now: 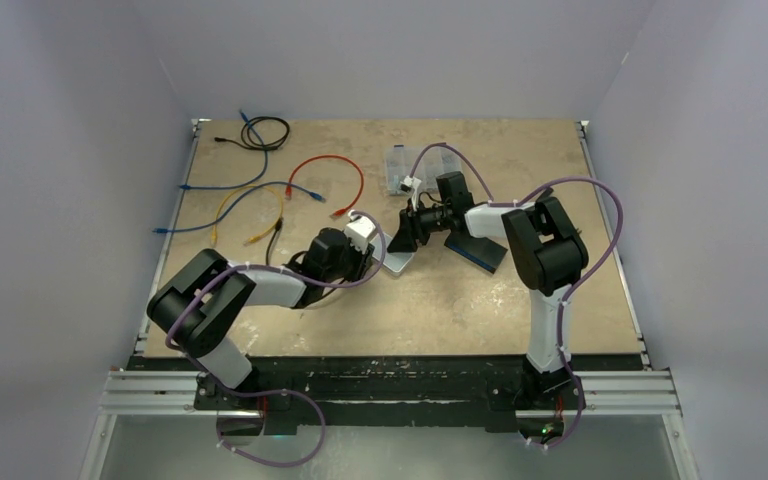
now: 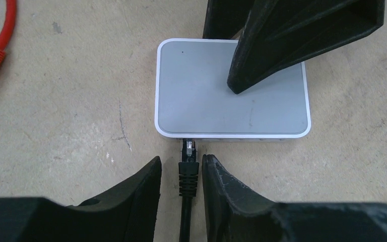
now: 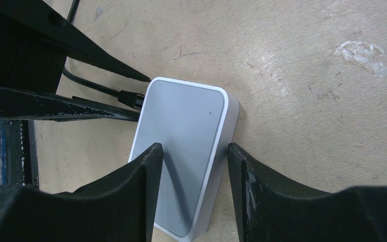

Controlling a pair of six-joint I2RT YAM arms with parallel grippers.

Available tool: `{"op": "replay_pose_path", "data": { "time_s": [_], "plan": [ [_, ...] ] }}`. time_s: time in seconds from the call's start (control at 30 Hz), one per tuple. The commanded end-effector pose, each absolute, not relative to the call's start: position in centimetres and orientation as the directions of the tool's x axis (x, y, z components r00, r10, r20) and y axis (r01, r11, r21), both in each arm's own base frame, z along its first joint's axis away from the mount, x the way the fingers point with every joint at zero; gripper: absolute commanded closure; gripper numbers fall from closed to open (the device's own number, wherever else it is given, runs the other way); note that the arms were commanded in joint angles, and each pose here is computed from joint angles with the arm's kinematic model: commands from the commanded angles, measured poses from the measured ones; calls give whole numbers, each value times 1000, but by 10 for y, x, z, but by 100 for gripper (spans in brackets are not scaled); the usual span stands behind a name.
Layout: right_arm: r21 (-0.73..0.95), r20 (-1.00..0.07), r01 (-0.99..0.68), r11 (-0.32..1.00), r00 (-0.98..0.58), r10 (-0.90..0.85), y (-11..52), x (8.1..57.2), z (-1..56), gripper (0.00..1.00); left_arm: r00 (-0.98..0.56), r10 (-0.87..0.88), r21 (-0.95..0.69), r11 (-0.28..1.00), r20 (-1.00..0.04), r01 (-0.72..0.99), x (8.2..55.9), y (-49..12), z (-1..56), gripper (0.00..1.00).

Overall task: Insert the plug into the switch port
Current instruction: Insert the connector into the switch port.

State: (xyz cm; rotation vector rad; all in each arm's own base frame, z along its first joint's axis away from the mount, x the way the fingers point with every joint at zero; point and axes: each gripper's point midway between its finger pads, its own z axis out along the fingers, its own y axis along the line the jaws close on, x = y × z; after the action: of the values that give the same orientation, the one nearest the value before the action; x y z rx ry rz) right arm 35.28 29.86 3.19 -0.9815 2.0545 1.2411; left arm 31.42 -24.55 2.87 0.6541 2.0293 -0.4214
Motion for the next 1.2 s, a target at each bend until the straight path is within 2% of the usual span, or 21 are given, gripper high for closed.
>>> {"op": "replay_pose_path", "data": {
  "time_s": [0.0,0.8,1.1,1.17],
  "plan": [
    [506,-719,-784,360,-614,-325,293,349,26,46,-442,328,-39,766,-835,641,311,-253,28,67],
    [496,-714,-782,378,-615,-335,291,351,22,46,-472,352,-33,774,-808,632,307,-247,35,75],
    [489,-715,-783,383,-612,-339,291,352,21,47,-468,352,-45,759,-811,649,307,-252,33,100],
    [491,-712,-784,380,-613,-343,291,351,20,47,-460,356,-43,752,-814,658,309,-254,33,100]
  ]
}}
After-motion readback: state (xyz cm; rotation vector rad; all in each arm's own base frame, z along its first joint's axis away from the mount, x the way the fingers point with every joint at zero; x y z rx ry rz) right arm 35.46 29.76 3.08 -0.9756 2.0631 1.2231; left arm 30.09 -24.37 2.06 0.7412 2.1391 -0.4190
